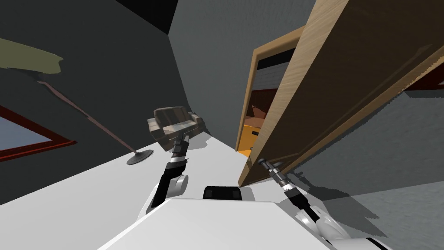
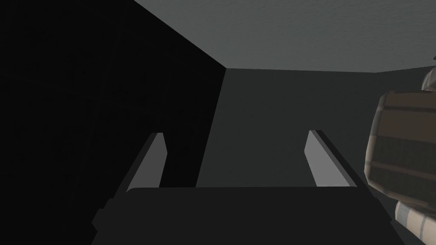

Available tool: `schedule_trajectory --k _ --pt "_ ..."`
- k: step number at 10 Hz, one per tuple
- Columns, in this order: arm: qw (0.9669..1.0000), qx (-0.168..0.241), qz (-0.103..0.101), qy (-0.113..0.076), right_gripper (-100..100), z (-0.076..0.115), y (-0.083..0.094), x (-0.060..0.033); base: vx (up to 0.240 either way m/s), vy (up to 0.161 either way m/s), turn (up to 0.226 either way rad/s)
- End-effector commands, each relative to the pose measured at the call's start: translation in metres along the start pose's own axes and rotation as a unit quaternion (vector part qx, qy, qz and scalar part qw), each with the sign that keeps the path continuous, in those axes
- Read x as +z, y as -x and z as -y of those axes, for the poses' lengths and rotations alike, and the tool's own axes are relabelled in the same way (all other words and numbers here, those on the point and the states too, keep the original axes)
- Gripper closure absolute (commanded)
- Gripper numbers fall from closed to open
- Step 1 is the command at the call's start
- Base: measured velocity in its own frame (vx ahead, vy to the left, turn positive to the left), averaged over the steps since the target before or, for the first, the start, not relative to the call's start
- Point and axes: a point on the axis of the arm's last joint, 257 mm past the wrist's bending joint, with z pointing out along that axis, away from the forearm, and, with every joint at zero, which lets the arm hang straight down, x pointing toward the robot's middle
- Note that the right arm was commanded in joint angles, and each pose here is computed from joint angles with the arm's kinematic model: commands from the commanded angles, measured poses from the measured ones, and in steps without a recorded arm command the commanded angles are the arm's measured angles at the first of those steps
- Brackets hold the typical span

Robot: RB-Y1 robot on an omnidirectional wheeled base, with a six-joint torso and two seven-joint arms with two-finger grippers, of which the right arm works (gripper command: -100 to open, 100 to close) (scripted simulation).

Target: Pull the door open

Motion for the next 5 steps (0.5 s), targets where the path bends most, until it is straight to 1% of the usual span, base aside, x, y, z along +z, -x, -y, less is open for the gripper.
schedule_trajectory --k 1,3,4,5 --pt "1.0 -0.001 0.0 0.001 100 -0.0009 0.0007 -0.0013 -0.166 -0.088 0.192" --pt "1.0 -0.002 0.001 0.001 100 -0.0014 0.0024 -0.0047 -0.176 -0.104 0.165" --pt "1.0 -0.002 0.001 0.002 100 -0.0017 0.0034 -0.0066 -0.214 -0.099 0.225" --pt "1.0 -0.002 0.001 0.002 100 -0.0017 0.0034 -0.0066 -0.139 -0.069 0.055"
